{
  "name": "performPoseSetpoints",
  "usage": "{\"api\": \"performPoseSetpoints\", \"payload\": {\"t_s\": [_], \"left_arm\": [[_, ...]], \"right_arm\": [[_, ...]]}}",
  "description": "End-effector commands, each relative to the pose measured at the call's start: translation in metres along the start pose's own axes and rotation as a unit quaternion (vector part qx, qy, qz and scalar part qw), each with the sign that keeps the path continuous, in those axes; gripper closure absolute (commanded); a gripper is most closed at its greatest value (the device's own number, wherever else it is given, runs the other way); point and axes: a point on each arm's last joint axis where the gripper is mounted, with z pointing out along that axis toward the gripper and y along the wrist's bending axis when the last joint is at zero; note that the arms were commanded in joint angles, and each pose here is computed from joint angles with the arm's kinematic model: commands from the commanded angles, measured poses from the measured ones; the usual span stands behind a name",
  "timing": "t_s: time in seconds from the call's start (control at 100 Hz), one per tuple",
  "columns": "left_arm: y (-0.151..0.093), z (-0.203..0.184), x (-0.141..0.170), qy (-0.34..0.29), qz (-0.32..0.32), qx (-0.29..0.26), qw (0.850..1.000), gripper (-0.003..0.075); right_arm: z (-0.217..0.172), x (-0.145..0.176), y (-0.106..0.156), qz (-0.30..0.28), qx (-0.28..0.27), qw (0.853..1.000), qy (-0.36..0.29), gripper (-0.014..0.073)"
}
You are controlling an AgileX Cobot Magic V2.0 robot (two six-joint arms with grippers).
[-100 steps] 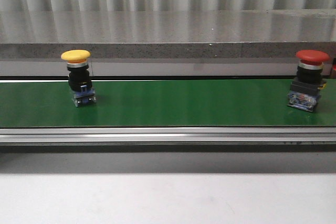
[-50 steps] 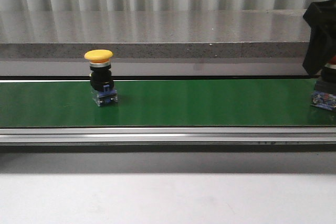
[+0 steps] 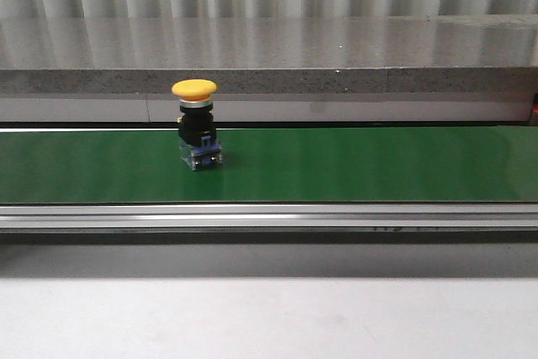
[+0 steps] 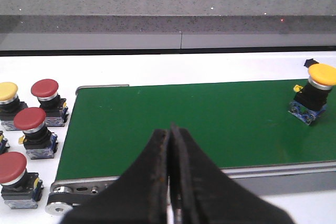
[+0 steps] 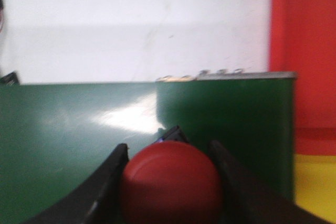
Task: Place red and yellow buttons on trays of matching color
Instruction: 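Grasp the red button with the right gripper and place it on the red tray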
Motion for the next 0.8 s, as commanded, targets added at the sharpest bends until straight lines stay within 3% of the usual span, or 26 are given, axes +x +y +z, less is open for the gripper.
{"api": "performPoseSetpoints", "payload": {"t_s": [0.0,0.17,0.31,0.7,0.79], "left_arm": [[-0.002,-0.003,-0.015,-0.049,-0.002,0.009,0.999,0.074],[-0.002,-0.003,-0.015,-0.049,-0.002,0.009,0.999,0.074],[-0.002,-0.003,-0.015,-0.049,-0.002,0.009,0.999,0.074],[-0.002,-0.003,-0.015,-0.049,-0.002,0.009,0.999,0.074],[-0.002,-0.003,-0.015,-0.049,-0.002,0.009,0.999,0.074]], "right_arm": [[-0.018,-0.025,-0.029,0.034,0.031,0.997,-0.068,0.0505],[0.001,-0.04,-0.082,0.089,0.071,0.991,-0.065,0.0505],[0.024,-0.048,-0.11,0.111,0.086,0.989,-0.056,0.0503],[0.08,-0.053,-0.132,0.12,0.098,0.985,-0.07,0.0504],[0.087,-0.05,-0.134,0.122,0.099,0.986,-0.062,0.0471]]}}
